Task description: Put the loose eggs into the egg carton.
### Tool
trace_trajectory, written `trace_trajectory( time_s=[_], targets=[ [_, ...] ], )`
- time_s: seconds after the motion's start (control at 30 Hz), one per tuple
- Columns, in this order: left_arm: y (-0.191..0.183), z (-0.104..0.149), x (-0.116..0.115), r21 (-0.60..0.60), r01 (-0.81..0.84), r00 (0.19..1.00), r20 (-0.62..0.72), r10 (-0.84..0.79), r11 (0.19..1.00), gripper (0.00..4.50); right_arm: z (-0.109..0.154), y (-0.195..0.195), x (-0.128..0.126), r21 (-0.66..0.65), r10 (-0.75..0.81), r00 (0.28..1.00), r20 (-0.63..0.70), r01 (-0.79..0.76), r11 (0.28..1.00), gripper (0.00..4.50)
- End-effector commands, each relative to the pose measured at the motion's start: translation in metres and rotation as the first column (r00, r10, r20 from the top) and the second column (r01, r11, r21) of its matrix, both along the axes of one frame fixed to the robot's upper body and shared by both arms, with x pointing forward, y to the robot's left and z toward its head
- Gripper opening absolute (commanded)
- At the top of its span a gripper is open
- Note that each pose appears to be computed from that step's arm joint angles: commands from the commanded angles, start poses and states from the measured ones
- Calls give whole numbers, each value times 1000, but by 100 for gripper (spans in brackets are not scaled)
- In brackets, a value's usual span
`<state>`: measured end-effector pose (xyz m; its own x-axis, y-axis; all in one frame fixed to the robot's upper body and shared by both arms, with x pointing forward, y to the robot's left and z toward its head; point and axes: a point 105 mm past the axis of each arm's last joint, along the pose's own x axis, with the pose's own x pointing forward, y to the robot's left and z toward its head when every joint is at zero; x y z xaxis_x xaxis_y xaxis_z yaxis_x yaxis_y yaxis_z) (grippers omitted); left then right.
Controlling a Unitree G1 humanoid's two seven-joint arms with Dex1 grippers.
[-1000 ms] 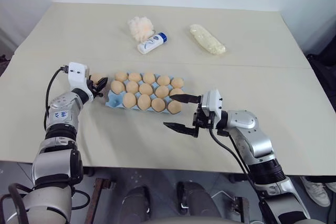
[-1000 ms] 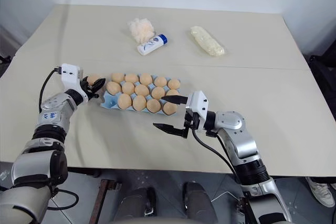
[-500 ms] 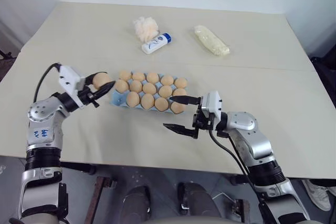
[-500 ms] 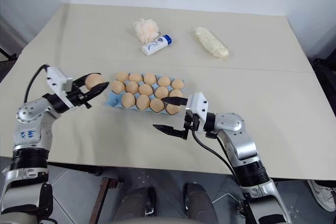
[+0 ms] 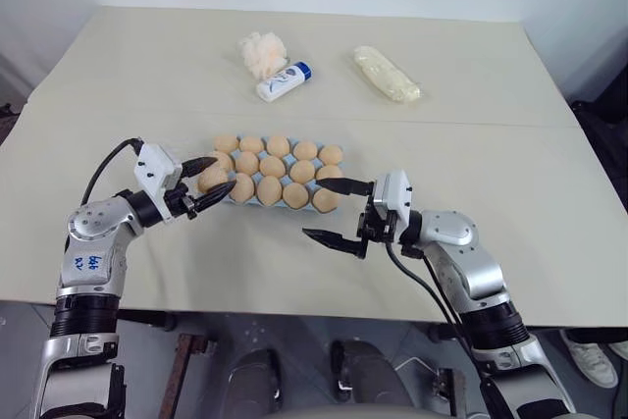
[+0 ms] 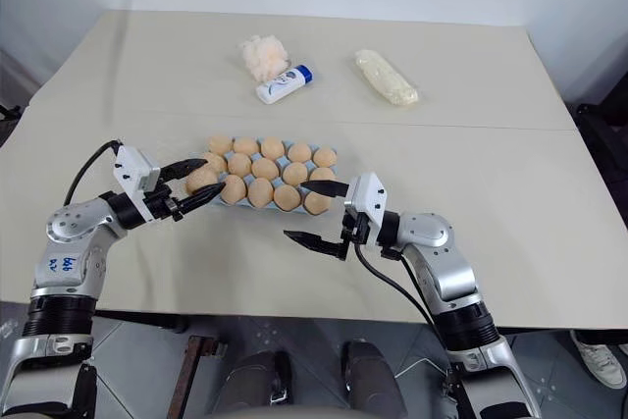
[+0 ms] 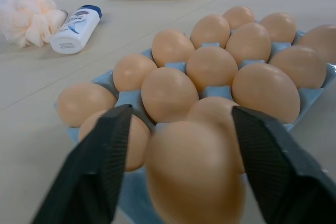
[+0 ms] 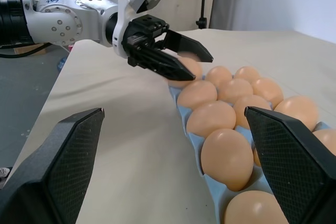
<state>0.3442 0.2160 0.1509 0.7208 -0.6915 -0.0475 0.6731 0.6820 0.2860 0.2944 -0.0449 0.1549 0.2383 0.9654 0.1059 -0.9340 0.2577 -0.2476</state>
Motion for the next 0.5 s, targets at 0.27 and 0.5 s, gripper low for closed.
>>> trace_trajectory(
  time_s=[0.27,0.5],
  targets=[
    [38,19,-24,58,-55,998,26,54,997,449,11,-6,0,11,-6,999,44,6,1000,450],
    [74,15,-61,162,-45,997,-56,54,986,449,10,-29,8,-25,-75,996,47,76,997,450]
  ],
)
